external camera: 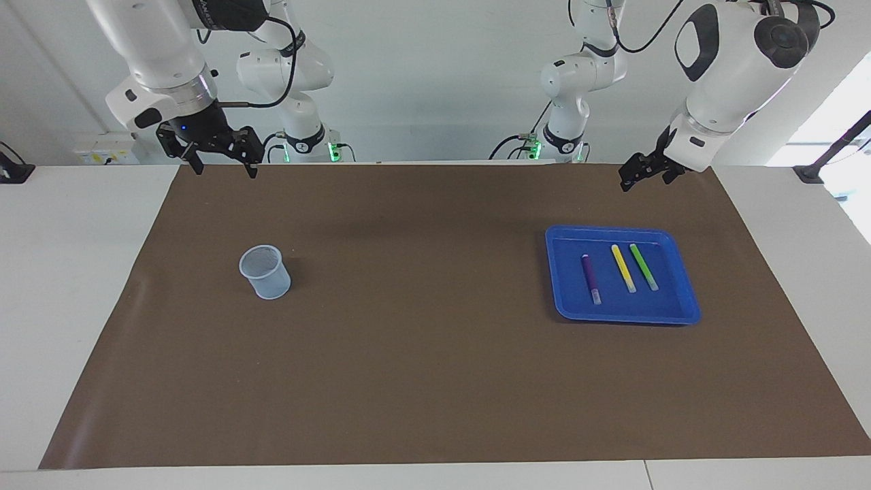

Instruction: Right arm passes pens to left for tray arrangement

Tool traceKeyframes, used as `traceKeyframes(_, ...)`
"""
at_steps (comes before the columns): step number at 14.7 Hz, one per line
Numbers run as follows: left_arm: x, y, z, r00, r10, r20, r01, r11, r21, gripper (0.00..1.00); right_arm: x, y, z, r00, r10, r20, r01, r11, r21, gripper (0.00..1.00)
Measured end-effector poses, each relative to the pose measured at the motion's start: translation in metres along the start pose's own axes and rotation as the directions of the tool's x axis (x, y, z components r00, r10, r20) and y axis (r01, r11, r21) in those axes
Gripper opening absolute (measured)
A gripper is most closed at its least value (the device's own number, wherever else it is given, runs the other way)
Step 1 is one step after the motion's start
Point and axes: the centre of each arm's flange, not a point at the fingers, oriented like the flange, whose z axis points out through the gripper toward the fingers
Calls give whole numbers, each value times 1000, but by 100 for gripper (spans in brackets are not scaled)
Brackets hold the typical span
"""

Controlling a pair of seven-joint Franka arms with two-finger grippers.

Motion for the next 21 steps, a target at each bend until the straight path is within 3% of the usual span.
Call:
traceKeyframes(5,0,8,-47,999,28,-24,-28,1000,-4,100,0,0,0,1000,0,0,0,1000,0,100)
traceKeyframes(12,2,17,-24,999,42,-14,-42,999,12,100,0,0,0,1000,0,0,0,1000,0,100)
traceKeyframes(21,-4,12,-39,999,37,-27,-37,999,9,100,0,0,0,1000,0,0,0,1000,0,100)
